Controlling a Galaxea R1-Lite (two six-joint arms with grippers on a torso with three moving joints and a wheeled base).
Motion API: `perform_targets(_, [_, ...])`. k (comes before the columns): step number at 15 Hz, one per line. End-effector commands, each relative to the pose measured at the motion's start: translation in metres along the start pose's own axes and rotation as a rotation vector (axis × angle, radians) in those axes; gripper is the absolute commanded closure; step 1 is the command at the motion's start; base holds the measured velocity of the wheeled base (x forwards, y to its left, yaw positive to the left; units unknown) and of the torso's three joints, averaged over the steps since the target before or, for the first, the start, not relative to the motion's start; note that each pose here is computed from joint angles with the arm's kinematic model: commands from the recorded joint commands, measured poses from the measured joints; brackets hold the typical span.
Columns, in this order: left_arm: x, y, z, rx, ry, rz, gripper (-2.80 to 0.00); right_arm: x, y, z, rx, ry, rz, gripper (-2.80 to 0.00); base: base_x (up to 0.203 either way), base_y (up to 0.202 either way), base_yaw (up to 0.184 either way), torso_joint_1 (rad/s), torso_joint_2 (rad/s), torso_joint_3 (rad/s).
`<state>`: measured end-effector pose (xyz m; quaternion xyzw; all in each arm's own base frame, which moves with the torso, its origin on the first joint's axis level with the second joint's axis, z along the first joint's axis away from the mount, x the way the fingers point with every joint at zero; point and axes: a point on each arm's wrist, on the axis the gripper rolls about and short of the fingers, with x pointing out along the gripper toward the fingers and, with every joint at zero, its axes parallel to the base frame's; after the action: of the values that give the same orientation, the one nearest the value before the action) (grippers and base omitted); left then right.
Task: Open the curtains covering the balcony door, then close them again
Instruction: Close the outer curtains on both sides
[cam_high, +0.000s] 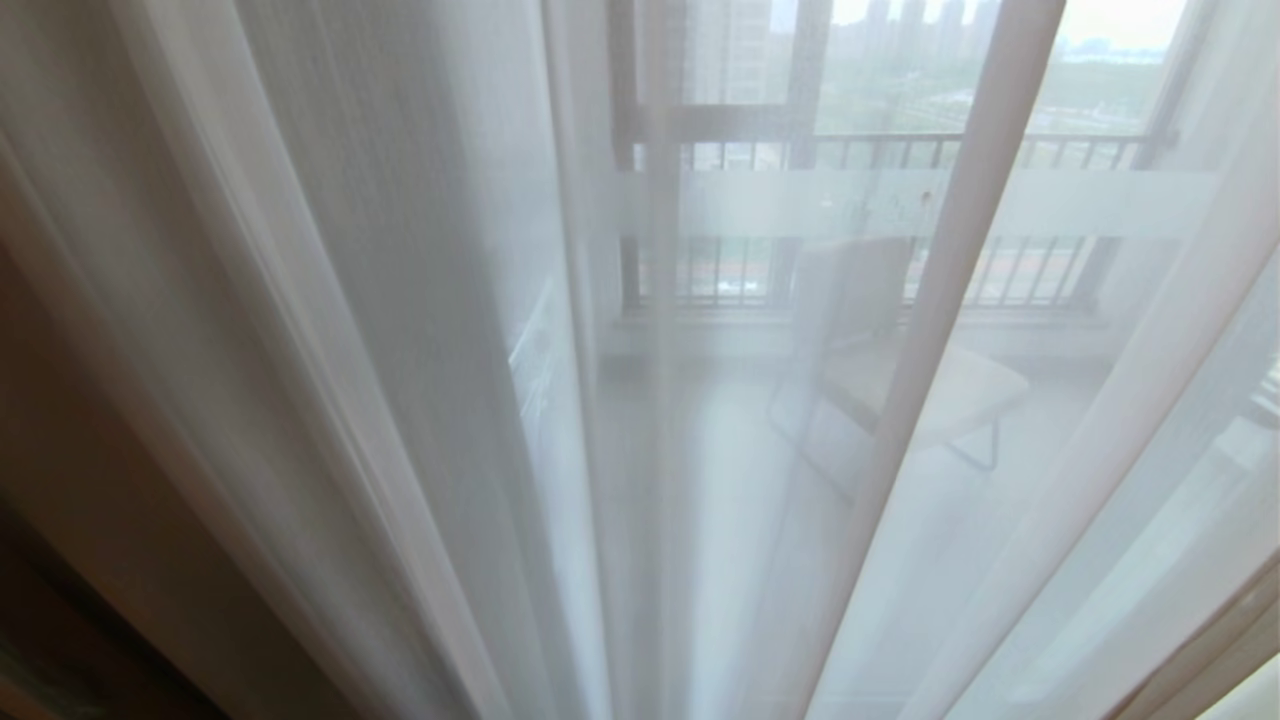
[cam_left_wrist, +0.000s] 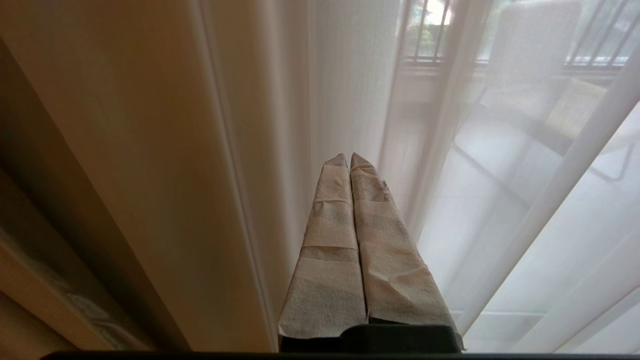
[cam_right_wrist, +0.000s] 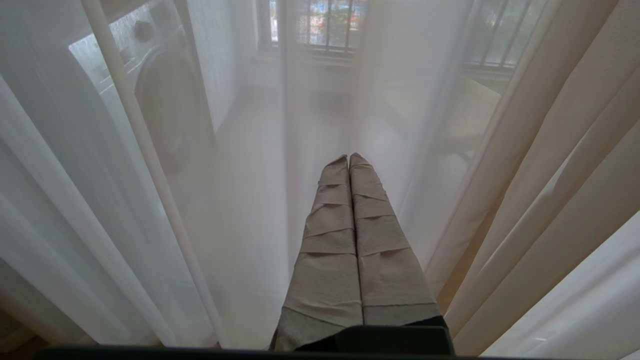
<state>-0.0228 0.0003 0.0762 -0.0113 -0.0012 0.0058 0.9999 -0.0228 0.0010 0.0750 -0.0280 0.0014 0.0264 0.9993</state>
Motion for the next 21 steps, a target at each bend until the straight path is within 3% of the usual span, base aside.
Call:
perform_targets(1, [0.0, 0.0, 0.0, 0.0, -0.001, 0.001, 0.0, 0.0, 0.0, 0.0, -0.001, 0.0, 0.001, 0.0, 0.0, 0.0, 0.0, 0.0, 0.0, 0.0])
perform_targets(13, [-0.001, 0.0, 0.004, -0.039, -0.019, 0.005, 0.0, 0.0, 0.0, 0.0, -0.001, 0.0, 0.001, 0.0, 0.0, 0.0, 0.0, 0.0, 0.0, 0.0])
perform_targets(18, [-0.007, 0.0, 0.059, -0.048, -0.101, 0.066, 0.0, 0.0, 0.0, 0.0, -0.001, 0.0, 0.001, 0.0, 0.0, 0.0, 0.0, 0.0, 0.0, 0.0])
perform_targets(21, [0.0, 0.0, 0.108, -0.048, -0.114, 0.102, 0.0, 0.0, 0.0, 0.0, -0.001, 0.0, 0.001, 0.0, 0.0, 0.0, 0.0, 0.0, 0.0, 0.0])
